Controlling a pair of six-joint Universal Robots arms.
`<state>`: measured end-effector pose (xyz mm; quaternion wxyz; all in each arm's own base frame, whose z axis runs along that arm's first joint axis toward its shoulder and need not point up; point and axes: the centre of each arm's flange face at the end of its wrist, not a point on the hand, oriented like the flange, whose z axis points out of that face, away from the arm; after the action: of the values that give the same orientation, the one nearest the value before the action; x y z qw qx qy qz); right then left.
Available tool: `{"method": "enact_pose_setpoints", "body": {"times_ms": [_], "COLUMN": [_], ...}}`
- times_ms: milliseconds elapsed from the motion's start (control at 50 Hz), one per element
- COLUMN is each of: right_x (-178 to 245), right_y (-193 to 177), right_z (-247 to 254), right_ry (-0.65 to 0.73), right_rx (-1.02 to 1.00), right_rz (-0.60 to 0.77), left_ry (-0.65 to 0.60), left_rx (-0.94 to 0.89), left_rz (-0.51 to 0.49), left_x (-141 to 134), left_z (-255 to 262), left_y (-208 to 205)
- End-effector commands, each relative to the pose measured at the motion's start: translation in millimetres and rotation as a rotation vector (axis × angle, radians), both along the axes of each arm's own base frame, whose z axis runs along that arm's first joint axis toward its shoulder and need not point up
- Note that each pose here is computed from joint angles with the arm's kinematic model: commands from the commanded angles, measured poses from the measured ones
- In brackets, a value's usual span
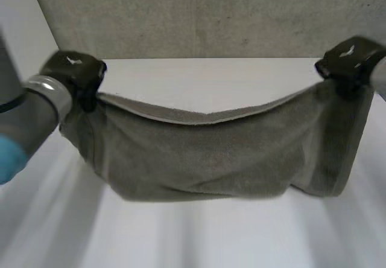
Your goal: Fold the towel.
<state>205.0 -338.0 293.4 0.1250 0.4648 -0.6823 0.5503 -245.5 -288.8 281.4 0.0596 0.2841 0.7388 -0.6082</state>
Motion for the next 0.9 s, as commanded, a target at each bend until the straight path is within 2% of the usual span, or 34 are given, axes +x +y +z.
{"method": "enact_pose_setpoints", "body": {"times_ms": [20, 40, 60, 100, 120, 160, 180, 200, 220, 240, 300, 380, 400, 440, 500, 540, 620, 720, 780, 820, 900], "right_x": [28, 35, 35, 44, 44, 33, 33, 30, 30, 25, 25, 33, 33, 34, 31, 28, 19, 7, -2, -8, -20], "right_y": [-45, -57, -58, -72, -72, -57, -57, -38, -38, -27, -30, -28, -28, -27, -24, -23, -19, -5, 4, 8, 16], "right_z": [2, 21, 21, 63, 63, 120, 120, 146, 146, 157, 140, 95, 95, 65, 37, 21, -17, -96, -115, -119, -102], "right_ry": [0.084, 0.026, 0.025, -0.191, -0.192, -0.441, -0.442, -0.532, -0.533, -0.561, -0.529, -0.458, -0.458, -0.421, -0.391, -0.376, -0.347, -0.299, -0.263, -0.239, -0.197], "right_rx": [-0.258, -0.400, -0.402, -0.684, -0.685, -0.922, -0.923, -1.004, -1.005, -1.034, -0.963, -0.746, -0.745, -0.617, -0.510, -0.459, -0.347, -0.100, -0.040, -0.029, -0.062], "right_rz": [-0.075, -0.091, -0.091, -0.114, -0.114, -0.106, -0.106, -0.078, -0.078, -0.069, -0.054, 0.007, 0.007, 0.036, 0.044, 0.042, 0.030, 0.039, 0.035, 0.028, 0.009], "left_ry": [-0.087, -0.040, -0.040, 0.118, 0.119, 0.320, 0.321, 0.412, 0.413, 0.477, 0.521, 0.464, 0.464, 0.417, 0.395, 0.361, 0.335, 0.283, 0.250, 0.176, 0.110], "left_rx": [-0.115, -0.219, -0.220, -0.439, -0.440, -0.610, -0.611, -0.681, -0.681, -0.710, -0.653, -0.508, -0.507, -0.405, -0.361, -0.279, -0.213, -0.118, -0.093, -0.053, -0.052], "left_rz": [-0.007, 0.008, 0.008, 0.054, 0.054, 0.086, 0.086, 0.083, 0.083, 0.070, 0.053, 0.048, 0.048, 0.047, 0.056, 0.070, 0.069, 0.059, 0.059, 0.057, 0.049], "left_x": [-15, -19, -19, -23, -23, -19, -19, -16, -16, -14, -13, -14, -14, -11, -6, 3, 7, 19, 24, 33, 41], "left_z": [5, 28, 28, 77, 77, 117, 117, 138, 138, 148, 137, 89, 88, 51, 33, -5, -40, -96, -107, -123, -122], "left_y": [-52, -64, -64, -78, -78, -79, -79, -73, -73, -69, -62, -60, -60, -58, -58, -56, -48, -29, -23, -11, 2]}}
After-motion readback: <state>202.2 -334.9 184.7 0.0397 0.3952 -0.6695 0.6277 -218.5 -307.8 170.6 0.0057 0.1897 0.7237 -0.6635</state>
